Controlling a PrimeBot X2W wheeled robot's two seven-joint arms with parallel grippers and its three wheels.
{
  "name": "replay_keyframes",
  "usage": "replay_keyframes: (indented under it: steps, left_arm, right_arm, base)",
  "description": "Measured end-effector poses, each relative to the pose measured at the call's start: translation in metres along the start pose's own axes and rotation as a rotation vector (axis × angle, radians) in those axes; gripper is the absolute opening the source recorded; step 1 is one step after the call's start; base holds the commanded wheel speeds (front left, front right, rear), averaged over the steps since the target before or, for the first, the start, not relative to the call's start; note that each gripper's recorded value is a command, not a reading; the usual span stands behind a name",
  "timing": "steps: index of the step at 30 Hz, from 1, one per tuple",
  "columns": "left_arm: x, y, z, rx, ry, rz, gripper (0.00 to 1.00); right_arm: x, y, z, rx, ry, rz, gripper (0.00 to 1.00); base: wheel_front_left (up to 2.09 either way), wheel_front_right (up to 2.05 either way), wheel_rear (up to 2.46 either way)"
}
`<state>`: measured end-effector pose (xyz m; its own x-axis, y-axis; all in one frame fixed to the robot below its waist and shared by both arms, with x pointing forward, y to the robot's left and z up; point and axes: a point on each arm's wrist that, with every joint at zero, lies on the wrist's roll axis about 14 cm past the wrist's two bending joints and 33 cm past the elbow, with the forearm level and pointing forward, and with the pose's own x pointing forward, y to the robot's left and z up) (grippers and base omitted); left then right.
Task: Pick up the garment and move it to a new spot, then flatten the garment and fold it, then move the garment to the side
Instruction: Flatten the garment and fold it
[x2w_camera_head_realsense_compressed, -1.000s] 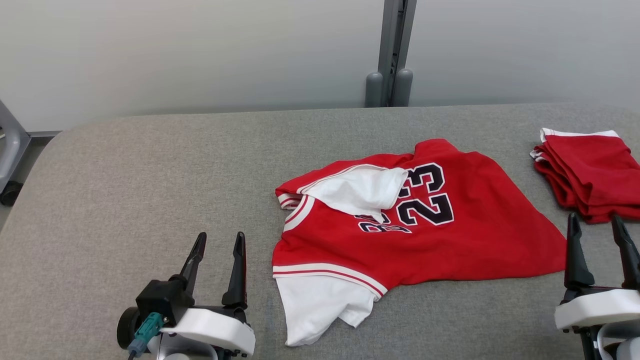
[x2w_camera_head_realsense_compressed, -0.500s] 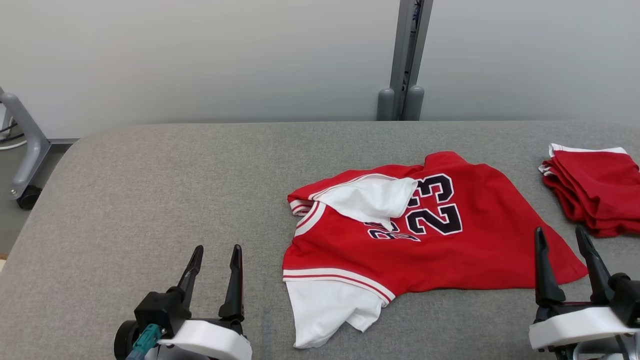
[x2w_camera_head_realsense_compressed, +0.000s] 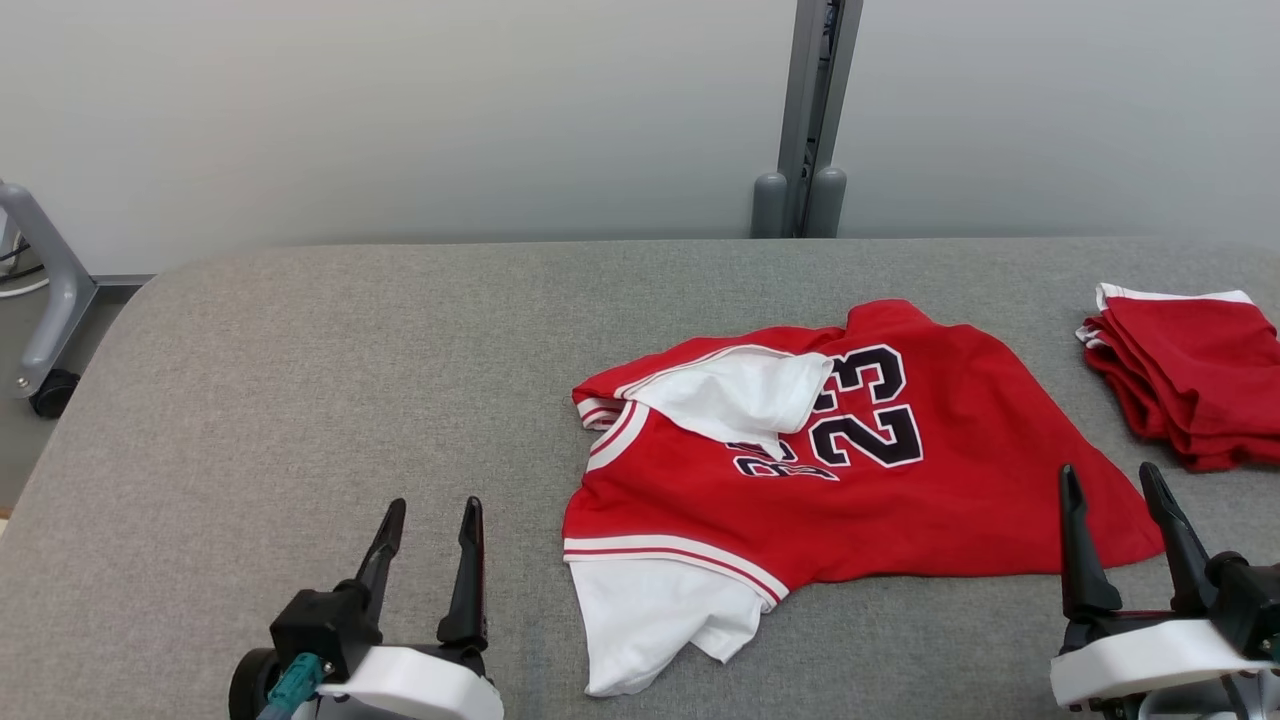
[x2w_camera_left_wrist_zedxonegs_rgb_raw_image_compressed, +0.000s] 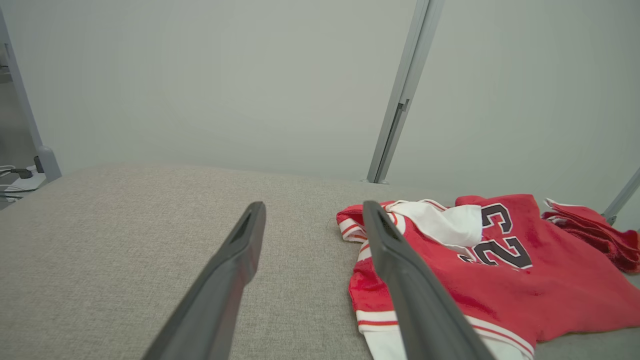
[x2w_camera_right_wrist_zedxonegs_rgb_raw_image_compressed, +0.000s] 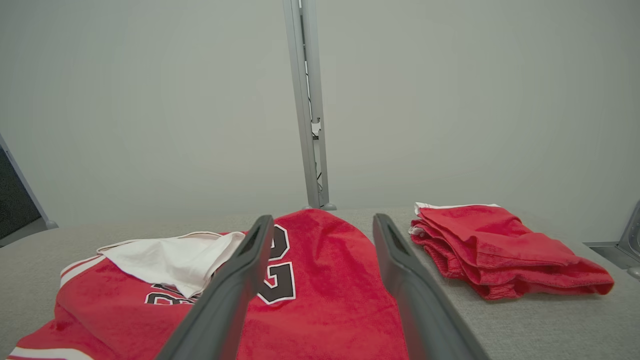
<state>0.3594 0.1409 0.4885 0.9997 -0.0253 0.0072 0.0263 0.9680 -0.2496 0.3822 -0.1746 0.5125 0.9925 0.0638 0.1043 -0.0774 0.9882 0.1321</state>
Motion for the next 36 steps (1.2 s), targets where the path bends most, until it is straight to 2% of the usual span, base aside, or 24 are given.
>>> replay_keyframes:
  steps: [3,12,18,26,36]
  left_arm:
    - [-0.004,-0.006,-0.015,0.001,0.048,-0.028,1.00]
    - [-0.042,-0.029,-0.091,-0.081,0.422,-0.138,1.00]
    - [-0.070,-0.048,-0.113,-0.116,0.586,-0.205,1.00]
    - [-0.073,-0.064,-0.119,-0.128,0.633,-0.256,1.00]
    - [-0.062,-0.066,-0.132,-0.164,0.662,-0.242,1.00]
  right_arm:
    - [0.000,0.000,-0.001,0.000,0.002,-0.001,1.00]
    - [0.001,-0.006,-0.005,-0.001,0.015,-0.017,1.00]
    - [0.002,-0.011,-0.008,-0.003,0.023,-0.033,1.00]
    - [0.002,-0.016,-0.007,-0.003,0.022,-0.048,1.00]
    - [-0.006,-0.029,-0.006,-0.007,0.022,-0.086,1.00]
  base:
    - [0.00,0.00,0.00]
    - [0.00,0.00,0.00]
    - [0.00,0.00,0.00]
    - [0.00,0.00,0.00]
    - [0.00,0.00,0.00]
